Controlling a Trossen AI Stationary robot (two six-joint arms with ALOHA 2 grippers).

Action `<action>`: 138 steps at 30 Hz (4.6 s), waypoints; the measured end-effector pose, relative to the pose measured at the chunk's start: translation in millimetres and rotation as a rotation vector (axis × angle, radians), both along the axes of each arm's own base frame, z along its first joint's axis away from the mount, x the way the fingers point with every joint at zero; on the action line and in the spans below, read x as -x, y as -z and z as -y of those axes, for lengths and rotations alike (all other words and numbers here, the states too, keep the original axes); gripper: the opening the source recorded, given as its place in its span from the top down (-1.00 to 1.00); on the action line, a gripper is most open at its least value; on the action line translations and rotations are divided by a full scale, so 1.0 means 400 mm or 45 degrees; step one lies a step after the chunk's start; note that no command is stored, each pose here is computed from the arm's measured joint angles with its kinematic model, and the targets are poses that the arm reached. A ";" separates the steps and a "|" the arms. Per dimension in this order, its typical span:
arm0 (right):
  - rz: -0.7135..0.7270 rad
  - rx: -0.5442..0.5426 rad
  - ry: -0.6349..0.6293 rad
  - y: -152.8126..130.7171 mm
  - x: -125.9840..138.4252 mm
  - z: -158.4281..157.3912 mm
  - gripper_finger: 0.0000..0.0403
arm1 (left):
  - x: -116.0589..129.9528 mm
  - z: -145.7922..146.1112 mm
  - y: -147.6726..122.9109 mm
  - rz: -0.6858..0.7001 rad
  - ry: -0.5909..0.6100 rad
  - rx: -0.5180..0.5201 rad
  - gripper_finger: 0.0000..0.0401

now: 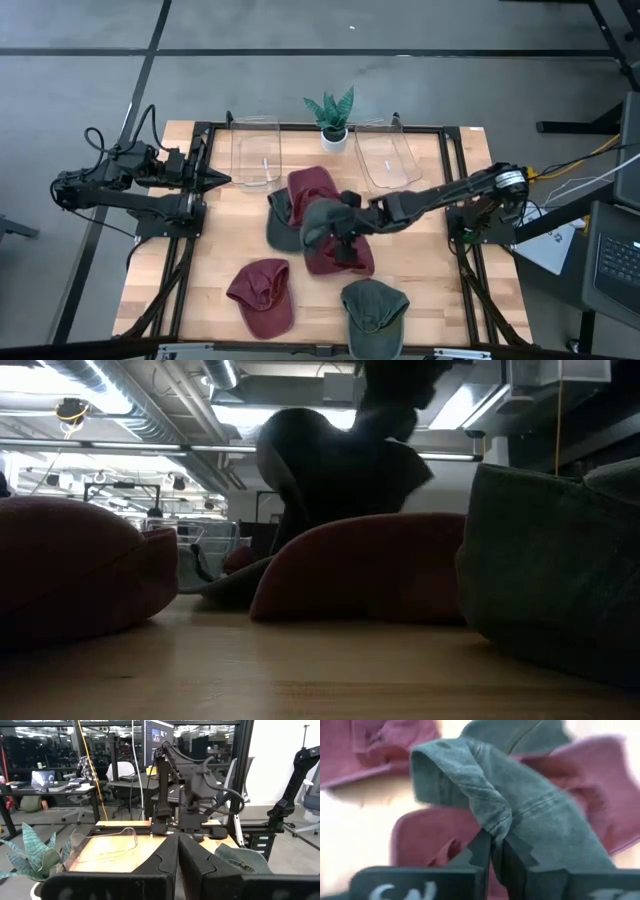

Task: Pick & Place hat
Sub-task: Put the middle gray cap into the right bin

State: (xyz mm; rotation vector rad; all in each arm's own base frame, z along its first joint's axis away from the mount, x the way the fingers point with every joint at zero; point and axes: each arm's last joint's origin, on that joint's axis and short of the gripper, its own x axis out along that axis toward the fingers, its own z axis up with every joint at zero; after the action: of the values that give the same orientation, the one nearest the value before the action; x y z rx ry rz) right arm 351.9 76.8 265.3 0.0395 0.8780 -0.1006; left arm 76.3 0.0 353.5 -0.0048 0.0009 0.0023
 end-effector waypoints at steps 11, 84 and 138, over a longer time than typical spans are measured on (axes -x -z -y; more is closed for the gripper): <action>-0.214 -0.309 -0.014 0.065 0.044 -0.052 0.26 | 0.000 0.000 0.000 0.000 -0.001 0.000 0.94; 0.145 -1.330 1.142 0.263 0.125 -0.028 0.14 | 0.000 0.000 0.000 0.000 0.000 0.000 0.95; 0.761 -0.373 1.225 -0.277 0.325 0.243 0.95 | 0.000 0.000 0.000 0.000 0.000 0.000 0.95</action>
State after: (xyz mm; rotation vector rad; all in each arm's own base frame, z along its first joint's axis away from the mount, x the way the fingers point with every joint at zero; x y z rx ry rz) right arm 222.0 -20.3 376.3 0.7326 0.2051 -0.8152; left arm 76.3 0.1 353.4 -0.0050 0.0011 0.0026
